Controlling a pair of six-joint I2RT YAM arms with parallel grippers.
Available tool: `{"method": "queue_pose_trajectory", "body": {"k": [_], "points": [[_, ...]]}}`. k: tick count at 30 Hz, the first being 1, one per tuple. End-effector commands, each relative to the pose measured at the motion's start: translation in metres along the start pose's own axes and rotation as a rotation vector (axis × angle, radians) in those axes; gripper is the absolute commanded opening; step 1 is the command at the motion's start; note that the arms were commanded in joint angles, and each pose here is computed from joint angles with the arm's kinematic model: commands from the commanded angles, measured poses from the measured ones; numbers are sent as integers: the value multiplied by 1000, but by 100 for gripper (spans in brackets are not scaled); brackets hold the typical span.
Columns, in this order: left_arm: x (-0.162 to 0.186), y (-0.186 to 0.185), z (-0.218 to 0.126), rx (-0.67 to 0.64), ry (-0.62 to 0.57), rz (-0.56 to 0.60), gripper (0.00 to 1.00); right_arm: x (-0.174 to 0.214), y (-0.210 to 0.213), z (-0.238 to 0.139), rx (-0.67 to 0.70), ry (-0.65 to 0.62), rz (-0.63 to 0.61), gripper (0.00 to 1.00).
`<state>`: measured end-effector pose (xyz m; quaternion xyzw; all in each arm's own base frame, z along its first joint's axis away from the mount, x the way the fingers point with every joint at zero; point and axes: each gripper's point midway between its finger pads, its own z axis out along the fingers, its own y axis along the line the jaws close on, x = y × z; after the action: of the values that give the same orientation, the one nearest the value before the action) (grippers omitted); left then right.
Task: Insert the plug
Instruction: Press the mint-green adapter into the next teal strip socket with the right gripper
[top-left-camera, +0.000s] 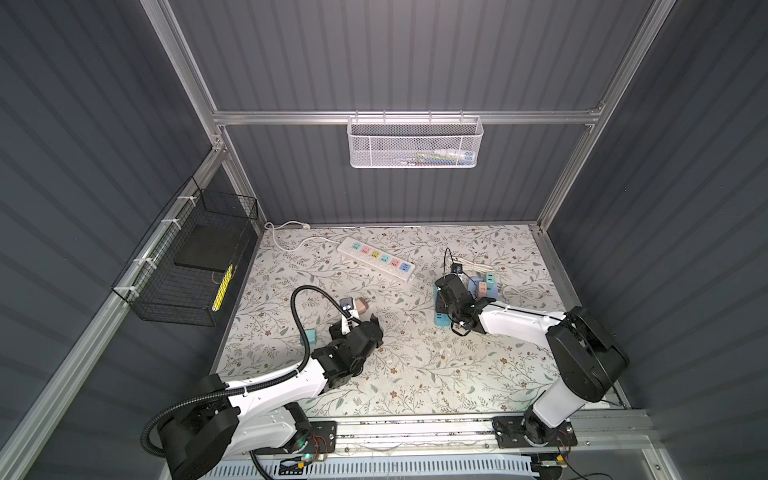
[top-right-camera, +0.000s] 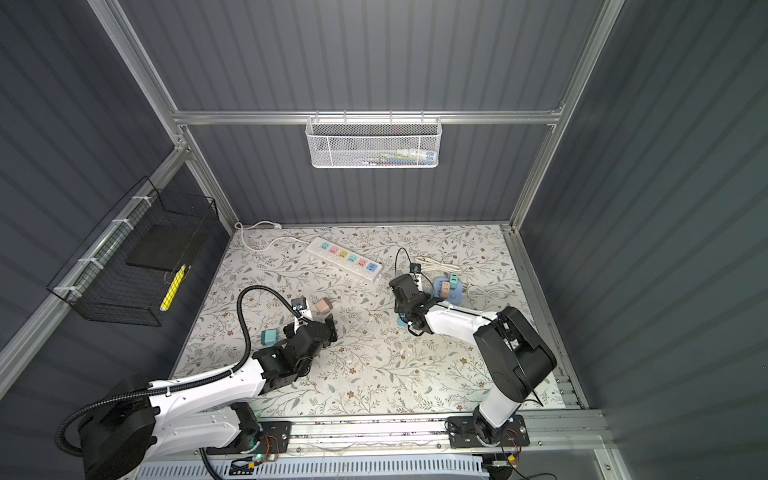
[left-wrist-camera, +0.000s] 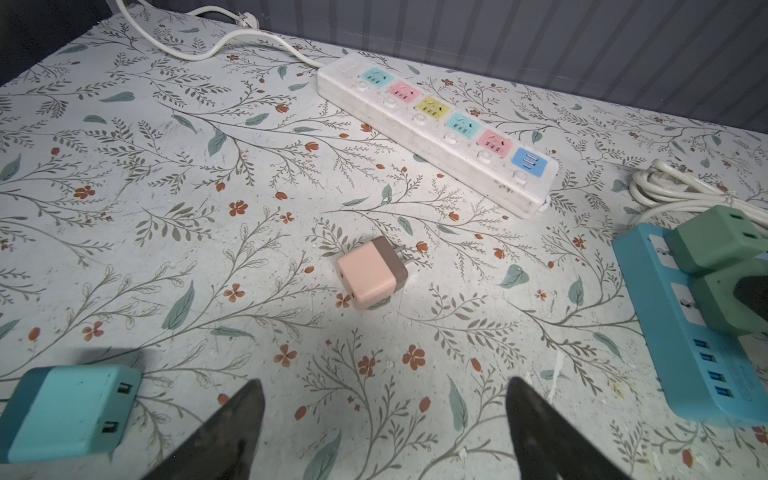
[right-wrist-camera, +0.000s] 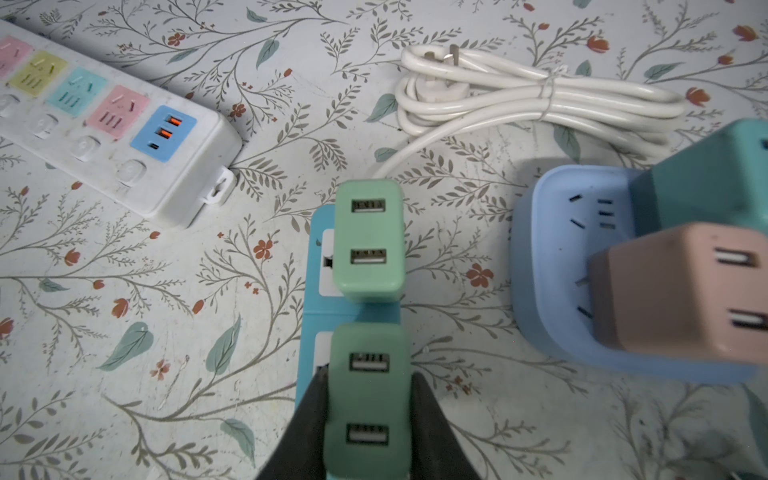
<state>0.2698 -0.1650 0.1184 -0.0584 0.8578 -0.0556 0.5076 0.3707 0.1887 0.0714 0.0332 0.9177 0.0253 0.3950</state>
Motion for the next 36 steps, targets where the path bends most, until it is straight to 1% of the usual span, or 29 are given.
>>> {"method": "queue_pose_trajectory", "body": {"k": [1, 6, 11, 14, 15, 17, 19, 21, 25, 26, 30, 33, 36], "points": [[-1, 6, 0, -29, -3, 15, 91, 97, -28, 14, 80, 296, -87, 16], [1, 8, 0, -30, -2, 4, 91, 101, -28, 14, 84, 311, -93, 18], [-1, 8, -1, -31, -3, 9, 91, 79, -18, 7, 57, 281, -97, 22], [-4, 7, -3, -25, -7, 7, 91, 58, -9, 0, 34, 254, -100, 33], [-5, 7, -3, -25, -8, 4, 91, 50, -6, -2, 27, 241, -103, 39], [-7, 6, -4, -21, -13, 0, 91, 33, -1, -9, 9, 215, -103, 43], [-13, 7, -7, -26, -25, 10, 91, 12, 4, -19, -7, 181, -104, 45], [-22, 12, -11, -46, -37, 21, 94, -4, 7, -31, -17, 159, -111, 52], [-42, 14, -23, -26, -75, 10, 96, -33, 11, -53, -41, 101, -110, 62], [-46, 14, -25, -21, -86, 1, 97, -38, 12, -57, -49, 87, -105, 63], [-61, 16, -33, -9, -115, -22, 98, -37, 7, -68, -52, 94, -93, 65], [-65, 14, -33, -4, -113, -22, 98, -32, 4, -65, -47, 97, -90, 64], [-65, 11, -30, -2, -100, -16, 98, -29, 0, -53, -24, 115, -97, 62]]}}
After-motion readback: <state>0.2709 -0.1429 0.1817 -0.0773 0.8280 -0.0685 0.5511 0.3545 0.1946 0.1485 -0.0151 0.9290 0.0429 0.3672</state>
